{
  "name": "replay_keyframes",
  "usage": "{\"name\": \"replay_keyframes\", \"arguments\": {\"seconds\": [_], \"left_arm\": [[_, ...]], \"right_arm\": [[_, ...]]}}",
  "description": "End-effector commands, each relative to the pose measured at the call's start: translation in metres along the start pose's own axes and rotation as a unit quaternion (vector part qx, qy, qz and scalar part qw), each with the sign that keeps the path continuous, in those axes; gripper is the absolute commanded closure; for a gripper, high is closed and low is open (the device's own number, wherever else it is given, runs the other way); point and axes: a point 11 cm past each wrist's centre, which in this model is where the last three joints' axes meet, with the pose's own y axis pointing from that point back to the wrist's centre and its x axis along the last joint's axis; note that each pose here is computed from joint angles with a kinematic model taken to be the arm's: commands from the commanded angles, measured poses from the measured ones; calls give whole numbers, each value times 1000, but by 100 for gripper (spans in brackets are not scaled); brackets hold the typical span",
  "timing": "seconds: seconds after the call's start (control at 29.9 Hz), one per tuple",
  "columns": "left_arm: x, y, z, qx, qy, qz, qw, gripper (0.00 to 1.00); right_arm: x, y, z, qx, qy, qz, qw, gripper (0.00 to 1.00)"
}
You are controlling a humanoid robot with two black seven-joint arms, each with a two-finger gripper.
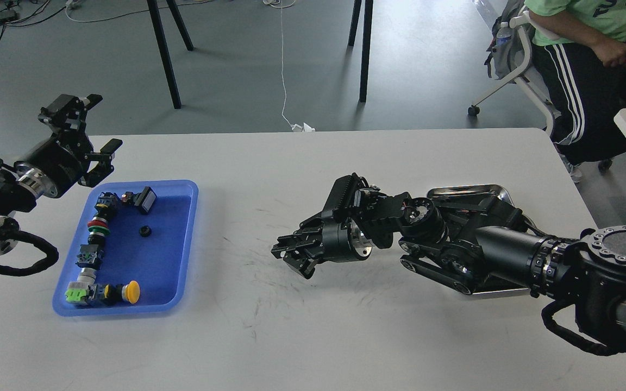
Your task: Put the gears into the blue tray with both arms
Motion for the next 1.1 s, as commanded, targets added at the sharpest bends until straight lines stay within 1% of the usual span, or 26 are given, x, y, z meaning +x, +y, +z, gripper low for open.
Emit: {"name": "replay_keyframes", "arguments": {"seconds": [0.0,0.2,0.27,0.4,0.47,0.54,0.77,0.87,0.97,1.07], "left_arm": [[0,0,0,0,0,0,1000,2],[0,0,0,0,0,0,1000,2],[1,1,1,-2,2,1,1000,2],[5,1,11,-19,9,7,1000,2],[6,-1,21,-38,19,9,999,2],[4,-5,23,-46,21,15,999,2],[3,-5,16,-41,14,44,998,2],[5,-4,21,-54,31,53,997,2],[1,-3,22,-72,73,55,993,2],[-7,-5,26,-91,102,53,989,2]], "right_arm": [[-2,0,0,0,-2,-1,1000,38],[-1,0,1,-1,-2,0,1000,35],[2,1,2,-3,-4,4,1000,32],[13,4,10,-14,-22,26,999,25],[16,6,15,-22,-28,32,999,24],[21,9,20,-29,-30,40,998,24],[59,21,35,-47,-59,112,991,23],[91,39,56,-71,-99,172,977,16],[119,56,71,-78,-151,230,958,12],[143,67,78,-71,-196,277,938,12]]}}
